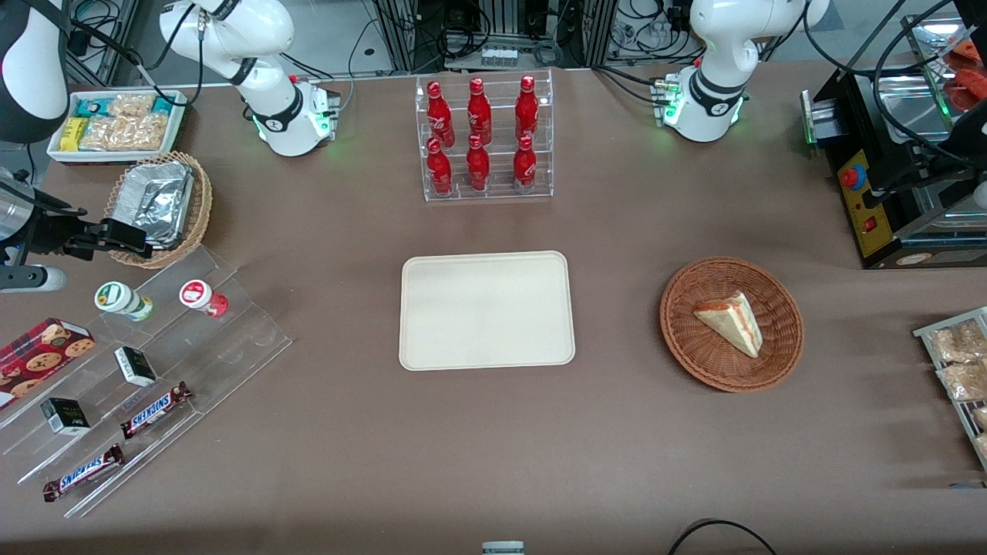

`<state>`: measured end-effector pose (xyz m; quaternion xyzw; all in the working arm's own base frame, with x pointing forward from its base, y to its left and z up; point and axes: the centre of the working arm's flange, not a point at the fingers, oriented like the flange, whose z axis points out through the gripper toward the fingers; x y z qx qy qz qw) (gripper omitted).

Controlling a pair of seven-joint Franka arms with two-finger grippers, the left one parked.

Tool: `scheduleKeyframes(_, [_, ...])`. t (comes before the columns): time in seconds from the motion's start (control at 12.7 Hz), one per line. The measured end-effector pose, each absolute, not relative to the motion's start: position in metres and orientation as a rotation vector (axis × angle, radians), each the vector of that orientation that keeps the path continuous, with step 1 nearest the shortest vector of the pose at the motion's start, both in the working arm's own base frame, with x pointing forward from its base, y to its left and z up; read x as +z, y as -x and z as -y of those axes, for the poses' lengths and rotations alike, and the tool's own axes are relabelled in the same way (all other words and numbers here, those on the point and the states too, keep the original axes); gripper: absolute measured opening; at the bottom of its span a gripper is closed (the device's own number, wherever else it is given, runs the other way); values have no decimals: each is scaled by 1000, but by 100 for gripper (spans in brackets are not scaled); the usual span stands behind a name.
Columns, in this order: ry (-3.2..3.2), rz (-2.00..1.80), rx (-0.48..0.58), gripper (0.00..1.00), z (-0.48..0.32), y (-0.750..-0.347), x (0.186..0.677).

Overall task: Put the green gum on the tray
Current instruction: 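Move the right gripper down over the green-and-white gum bottle on the shelf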

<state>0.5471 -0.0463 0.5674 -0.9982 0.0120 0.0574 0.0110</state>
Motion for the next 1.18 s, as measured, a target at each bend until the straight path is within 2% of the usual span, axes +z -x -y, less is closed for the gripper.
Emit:
scheduleKeyframes(0.47, [3111,79,192,100,57,-547,549])
scheduleKeyframes(0.79, [3091,349,122,100,108,-545,510])
scheduleKeyframes(1.18, [2993,884,44,100,179,-533,462])
